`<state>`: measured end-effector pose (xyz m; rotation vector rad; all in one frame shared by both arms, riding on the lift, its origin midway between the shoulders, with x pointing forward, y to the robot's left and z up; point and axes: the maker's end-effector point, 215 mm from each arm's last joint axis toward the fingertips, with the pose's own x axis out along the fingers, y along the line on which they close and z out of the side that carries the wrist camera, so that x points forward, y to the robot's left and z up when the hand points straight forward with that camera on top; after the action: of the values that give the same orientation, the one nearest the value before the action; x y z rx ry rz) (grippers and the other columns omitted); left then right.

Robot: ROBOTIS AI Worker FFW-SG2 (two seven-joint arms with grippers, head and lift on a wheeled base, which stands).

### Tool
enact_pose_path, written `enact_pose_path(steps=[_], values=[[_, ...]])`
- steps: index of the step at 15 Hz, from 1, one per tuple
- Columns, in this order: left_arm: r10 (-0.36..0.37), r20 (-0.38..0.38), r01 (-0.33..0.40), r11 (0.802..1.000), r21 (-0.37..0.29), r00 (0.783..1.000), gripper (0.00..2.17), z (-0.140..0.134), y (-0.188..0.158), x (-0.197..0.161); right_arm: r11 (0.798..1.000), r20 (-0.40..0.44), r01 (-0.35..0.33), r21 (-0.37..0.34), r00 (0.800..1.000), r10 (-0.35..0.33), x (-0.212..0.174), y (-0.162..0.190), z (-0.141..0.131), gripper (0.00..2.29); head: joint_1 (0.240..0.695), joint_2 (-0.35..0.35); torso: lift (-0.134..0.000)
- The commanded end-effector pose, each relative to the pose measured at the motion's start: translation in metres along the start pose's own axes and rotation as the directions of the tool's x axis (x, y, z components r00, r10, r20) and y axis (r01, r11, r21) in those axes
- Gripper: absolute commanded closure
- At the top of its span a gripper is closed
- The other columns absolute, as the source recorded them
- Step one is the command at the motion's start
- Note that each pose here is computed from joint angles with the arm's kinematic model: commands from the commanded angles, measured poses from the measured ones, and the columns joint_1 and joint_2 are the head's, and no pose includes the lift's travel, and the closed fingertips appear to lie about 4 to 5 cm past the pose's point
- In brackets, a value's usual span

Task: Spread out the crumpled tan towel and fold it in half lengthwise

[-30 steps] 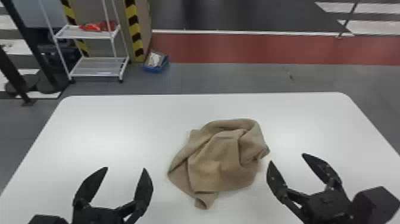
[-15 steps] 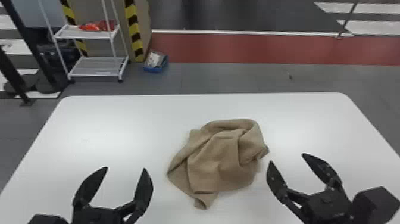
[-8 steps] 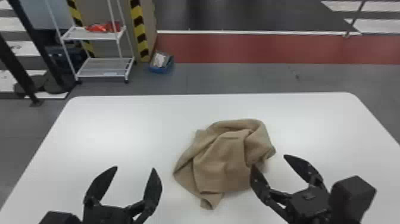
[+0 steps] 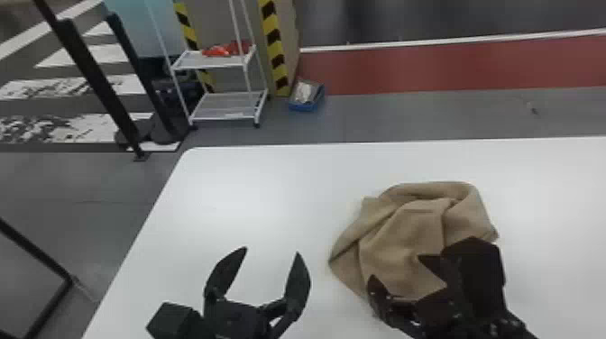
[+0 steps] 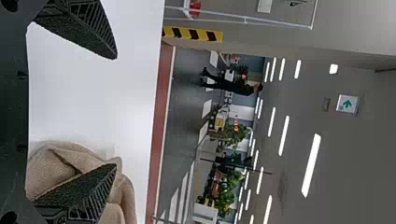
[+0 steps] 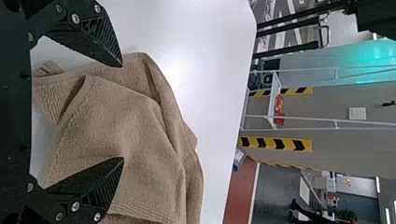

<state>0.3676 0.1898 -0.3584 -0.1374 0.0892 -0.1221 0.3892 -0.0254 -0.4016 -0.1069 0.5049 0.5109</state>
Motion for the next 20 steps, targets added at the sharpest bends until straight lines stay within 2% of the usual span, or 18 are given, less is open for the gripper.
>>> enact_pose_path(steps=[1, 4, 6, 8, 14, 20], values=[[0.008, -0.002, -0.008, 1.0, -0.002, 1.0, 0.05, -0.001, 0.005, 0.0, 1.0, -0.01, -0.013, -0.017, 1.0, 0.013, 0.005, 0.009, 0.005, 0.19, 0.695, 0.238, -0.124], [0.014, 0.0, -0.014, 1.0, -0.003, 1.0, 0.05, -0.001, 0.009, 0.001, 1.0, -0.152, 0.015, 0.006, 0.988, -0.014, 0.004, -0.003, -0.031, 0.22, 0.695, 0.263, -0.124], [0.017, -0.003, -0.017, 1.0, -0.003, 1.0, 0.05, -0.002, 0.011, 0.0, 0.999, -0.294, 0.041, 0.031, 0.955, -0.03, -0.006, -0.013, -0.068, 0.22, 0.695, 0.256, -0.124], [0.02, -0.002, -0.02, 1.0, -0.003, 1.0, 0.05, -0.002, 0.012, 0.0, 0.998, -0.347, 0.022, 0.065, 0.938, 0.002, -0.013, -0.013, -0.081, 0.22, 0.695, 0.244, -0.124], [0.017, -0.005, -0.017, 1.0, -0.009, 1.0, 0.05, -0.004, 0.009, 0.0, 0.999, -0.329, 0.048, 0.023, 0.943, -0.038, -0.016, -0.037, -0.058, 0.22, 0.695, 0.206, -0.124], [0.016, -0.007, -0.016, 1.0, -0.009, 1.0, 0.05, -0.006, 0.009, 0.0, 0.999, -0.336, 0.047, -0.016, 0.941, -0.05, 0.015, -0.046, -0.049, 0.22, 0.695, 0.182, -0.124]])
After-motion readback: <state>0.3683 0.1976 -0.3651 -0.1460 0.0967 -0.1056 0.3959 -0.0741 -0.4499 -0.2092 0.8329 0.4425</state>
